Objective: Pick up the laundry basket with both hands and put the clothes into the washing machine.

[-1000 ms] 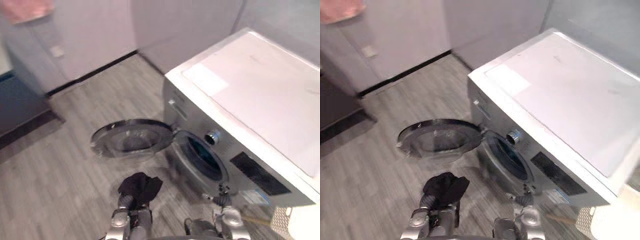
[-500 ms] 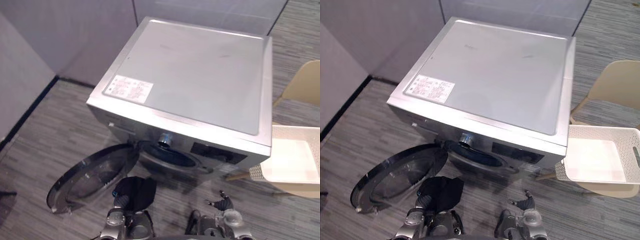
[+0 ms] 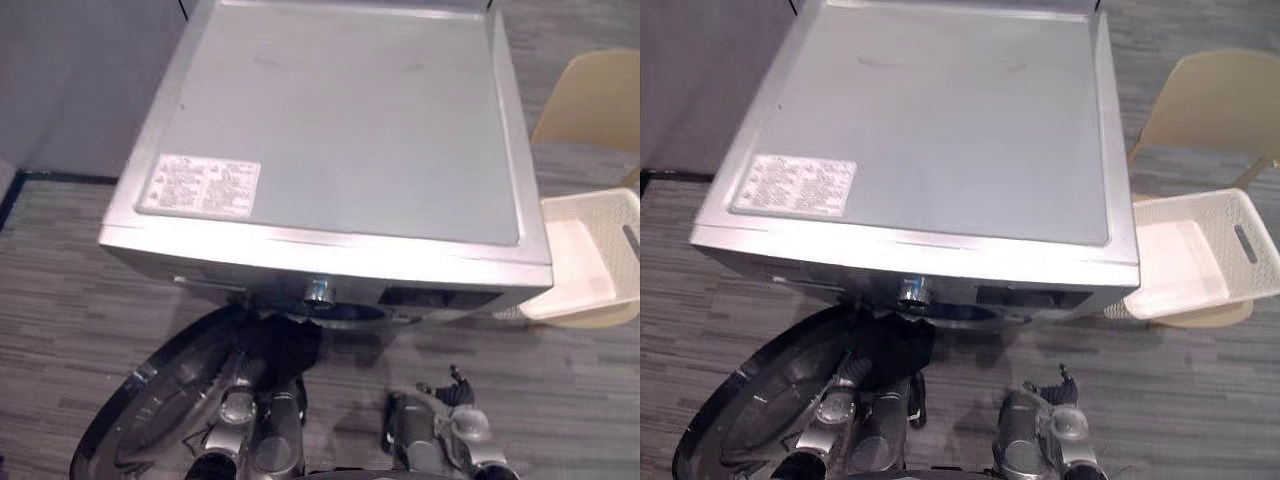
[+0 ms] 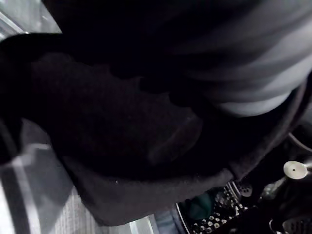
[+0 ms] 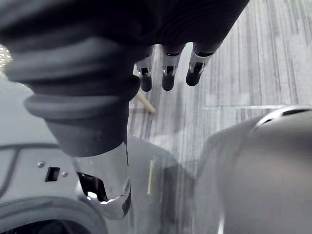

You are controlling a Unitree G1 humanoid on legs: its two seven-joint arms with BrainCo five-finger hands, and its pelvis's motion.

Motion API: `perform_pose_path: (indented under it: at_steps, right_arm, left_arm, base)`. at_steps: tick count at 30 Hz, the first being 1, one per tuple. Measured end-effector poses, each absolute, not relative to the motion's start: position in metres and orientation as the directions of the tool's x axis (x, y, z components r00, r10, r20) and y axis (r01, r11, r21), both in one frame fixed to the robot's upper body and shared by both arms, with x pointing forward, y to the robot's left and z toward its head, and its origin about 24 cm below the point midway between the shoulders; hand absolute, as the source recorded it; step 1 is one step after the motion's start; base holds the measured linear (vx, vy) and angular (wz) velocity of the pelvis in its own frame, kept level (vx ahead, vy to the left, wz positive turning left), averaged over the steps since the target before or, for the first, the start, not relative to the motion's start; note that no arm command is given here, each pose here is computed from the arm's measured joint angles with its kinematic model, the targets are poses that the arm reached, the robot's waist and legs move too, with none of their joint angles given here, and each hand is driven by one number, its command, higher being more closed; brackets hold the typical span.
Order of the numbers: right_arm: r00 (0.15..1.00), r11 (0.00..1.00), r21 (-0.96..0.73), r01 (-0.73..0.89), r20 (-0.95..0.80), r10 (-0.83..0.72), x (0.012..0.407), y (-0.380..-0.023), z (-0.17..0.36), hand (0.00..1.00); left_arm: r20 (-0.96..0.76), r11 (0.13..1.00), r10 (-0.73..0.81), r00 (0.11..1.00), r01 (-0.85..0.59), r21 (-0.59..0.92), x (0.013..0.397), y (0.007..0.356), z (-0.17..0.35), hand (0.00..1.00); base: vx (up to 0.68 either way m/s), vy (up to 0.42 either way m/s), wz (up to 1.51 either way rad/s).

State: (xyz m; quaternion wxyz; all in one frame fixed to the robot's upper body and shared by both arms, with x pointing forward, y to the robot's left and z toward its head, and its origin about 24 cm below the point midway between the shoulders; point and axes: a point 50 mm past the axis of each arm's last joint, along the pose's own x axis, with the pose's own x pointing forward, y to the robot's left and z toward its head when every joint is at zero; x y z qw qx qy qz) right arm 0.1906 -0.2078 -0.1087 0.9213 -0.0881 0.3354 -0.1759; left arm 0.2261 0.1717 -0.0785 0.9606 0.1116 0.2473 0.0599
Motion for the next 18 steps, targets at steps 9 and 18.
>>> perform_pose_path:
  at_steps: [9, 18]
  right_arm:
    - [0.871, 0.901, -0.180, 0.395, -0.237, -0.429, 0.258, -0.202, -0.028, 0.00]
    - [0.864, 0.856, -0.124, 0.501, 0.023, -0.503, 0.273, -0.220, 0.029, 0.00]
  left_arm:
    - [0.007, 0.987, 0.157, 0.988, -0.158, 0.017, 0.297, 0.132, 0.038, 1.00]
    - [0.315, 0.992, 0.123, 0.941, -0.107, -0.069, 0.316, 0.100, 0.124, 1.00]
  base:
    - [-0.21, 0.004, -0.10]
    - [-0.08, -0.075, 0.07]
